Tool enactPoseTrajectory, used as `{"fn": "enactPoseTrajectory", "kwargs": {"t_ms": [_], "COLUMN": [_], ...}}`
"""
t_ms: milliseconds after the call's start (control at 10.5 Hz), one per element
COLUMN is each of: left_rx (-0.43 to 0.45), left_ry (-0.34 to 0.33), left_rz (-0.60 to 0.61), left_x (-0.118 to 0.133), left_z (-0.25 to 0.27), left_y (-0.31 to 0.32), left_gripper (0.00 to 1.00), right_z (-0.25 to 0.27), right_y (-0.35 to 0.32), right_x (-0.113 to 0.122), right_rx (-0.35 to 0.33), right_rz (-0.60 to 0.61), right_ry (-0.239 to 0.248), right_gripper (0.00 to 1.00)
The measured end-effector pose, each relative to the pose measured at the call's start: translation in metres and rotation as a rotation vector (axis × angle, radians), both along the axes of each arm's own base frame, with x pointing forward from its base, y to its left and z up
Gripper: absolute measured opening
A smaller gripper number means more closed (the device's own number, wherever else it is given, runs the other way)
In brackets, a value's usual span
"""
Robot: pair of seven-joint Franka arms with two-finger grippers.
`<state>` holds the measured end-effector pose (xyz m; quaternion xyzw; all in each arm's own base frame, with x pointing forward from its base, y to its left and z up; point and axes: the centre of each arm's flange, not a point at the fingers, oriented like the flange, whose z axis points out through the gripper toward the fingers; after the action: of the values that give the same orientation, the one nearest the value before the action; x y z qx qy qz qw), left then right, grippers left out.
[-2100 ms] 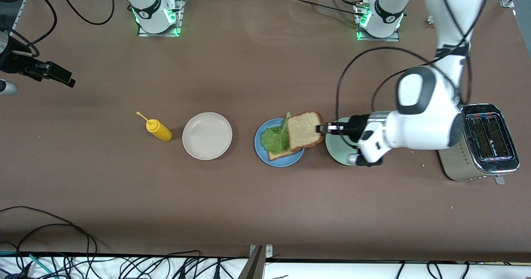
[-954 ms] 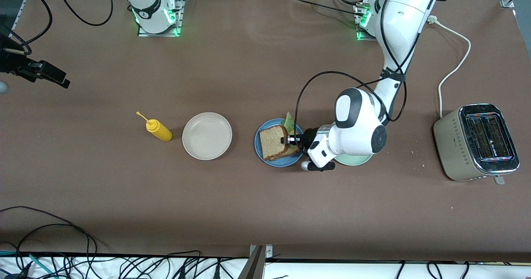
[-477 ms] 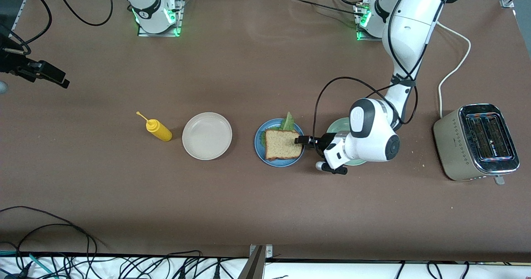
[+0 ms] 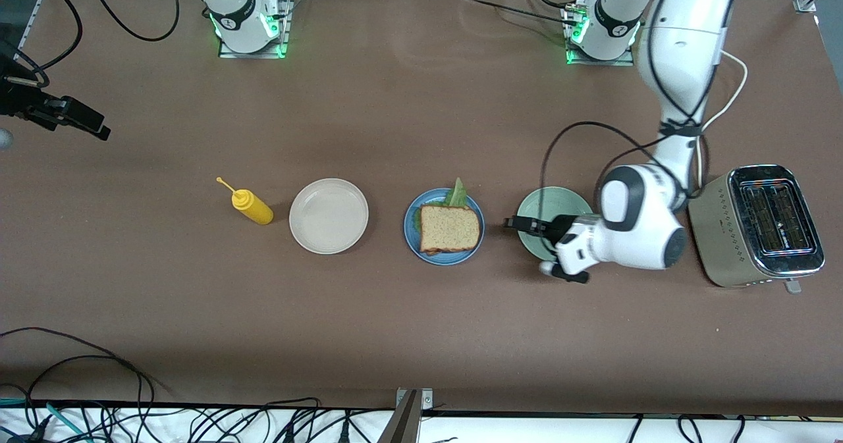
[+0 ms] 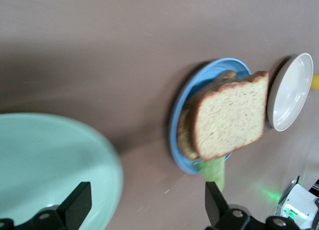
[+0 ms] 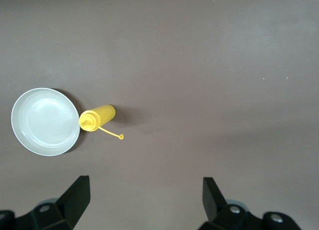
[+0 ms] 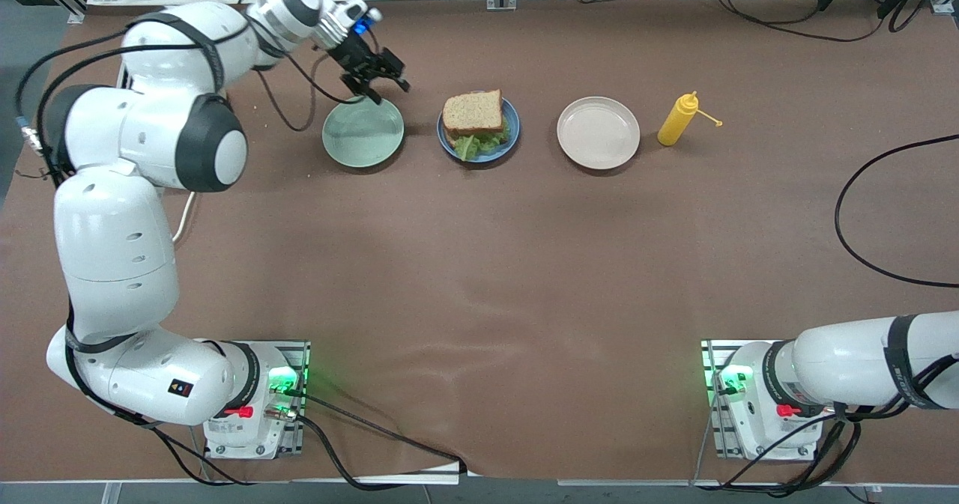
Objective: Make sandwich in blue plate with both arms
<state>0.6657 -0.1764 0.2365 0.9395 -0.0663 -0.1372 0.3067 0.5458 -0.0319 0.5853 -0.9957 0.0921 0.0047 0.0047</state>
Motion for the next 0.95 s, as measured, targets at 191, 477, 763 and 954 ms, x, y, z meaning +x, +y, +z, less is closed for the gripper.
{"fn": "enactPoseTrajectory", "kwargs": {"t_ms": [191,477,763,954], "left_rx": [0.102,0.147,0.315,0.388], "left_ry": [-0.050,-0.145,-0.273,-0.383], "left_rz": [-0.022,0.036,-0.020,-0.034], "left_x": [0.011,0.018,0.008,-0.008], "left_z": [0.042,0.114,0.199,0.273], "left_y": [0.067,0.135,0.170,0.181], "left_gripper": [1.00,1.00,1.00,1.00], "right_z": [0.000,0.000,-0.001,0.000], "right_y": [0.000,-0.001,-0.001,-0.001], "right_x": [0.000,0.000,0.001,0.001], "right_rx": [0.000,0.000,0.000,0.000], "right_rz": [-0.001,-0.001,-0.001,-0.001], "right_ry": [0.000,0.000,0.001,0.000], "right_gripper": [1.00,1.00,1.00,1.00]}}
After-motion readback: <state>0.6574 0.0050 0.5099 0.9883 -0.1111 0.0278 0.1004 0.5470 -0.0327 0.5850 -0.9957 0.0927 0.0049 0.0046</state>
